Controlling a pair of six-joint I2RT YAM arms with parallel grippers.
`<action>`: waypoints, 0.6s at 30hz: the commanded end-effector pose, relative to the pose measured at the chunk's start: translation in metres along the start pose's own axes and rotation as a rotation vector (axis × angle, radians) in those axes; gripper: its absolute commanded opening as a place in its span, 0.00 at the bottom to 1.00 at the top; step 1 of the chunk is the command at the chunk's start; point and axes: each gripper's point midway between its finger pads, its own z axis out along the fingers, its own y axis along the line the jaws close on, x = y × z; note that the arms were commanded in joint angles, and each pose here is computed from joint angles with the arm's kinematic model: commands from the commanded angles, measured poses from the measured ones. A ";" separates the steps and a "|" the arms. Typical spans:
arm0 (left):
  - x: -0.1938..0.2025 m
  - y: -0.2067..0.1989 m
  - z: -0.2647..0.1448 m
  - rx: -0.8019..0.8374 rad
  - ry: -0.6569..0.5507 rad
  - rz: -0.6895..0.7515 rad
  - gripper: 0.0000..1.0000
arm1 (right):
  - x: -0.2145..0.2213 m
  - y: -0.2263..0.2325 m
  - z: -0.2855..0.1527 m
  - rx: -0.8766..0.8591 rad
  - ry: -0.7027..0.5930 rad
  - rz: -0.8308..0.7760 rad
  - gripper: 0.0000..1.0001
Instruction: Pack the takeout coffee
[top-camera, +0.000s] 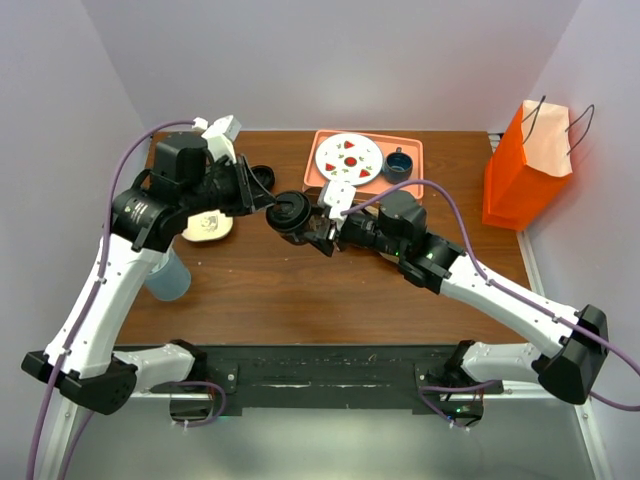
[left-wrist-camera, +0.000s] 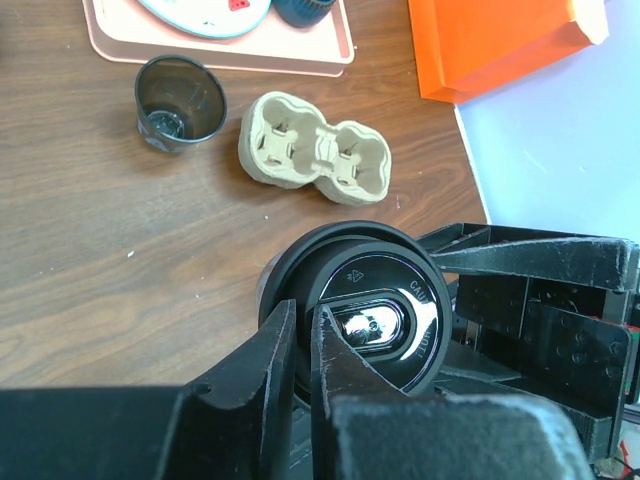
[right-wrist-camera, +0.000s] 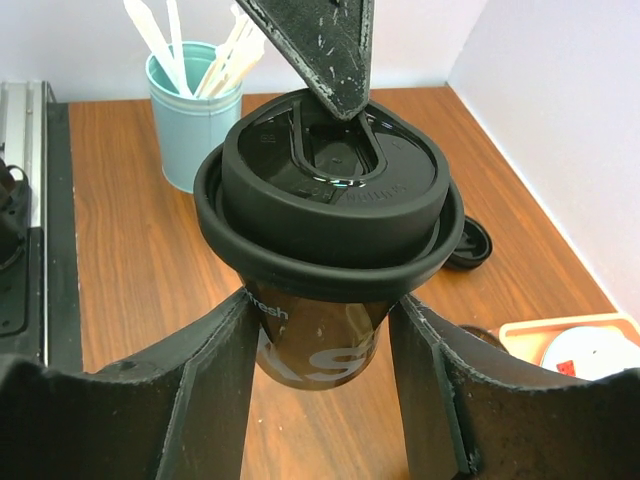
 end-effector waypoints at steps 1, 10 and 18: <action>0.007 -0.008 0.000 0.059 0.020 0.016 0.00 | -0.023 -0.004 -0.003 0.032 -0.081 0.008 0.56; 0.017 0.054 -0.007 -0.264 -0.004 -0.027 0.00 | 0.007 -0.005 -0.023 0.156 0.157 0.375 0.76; 0.046 0.132 -0.014 -0.616 -0.061 -0.108 0.00 | 0.008 -0.019 -0.071 0.411 0.149 0.646 0.89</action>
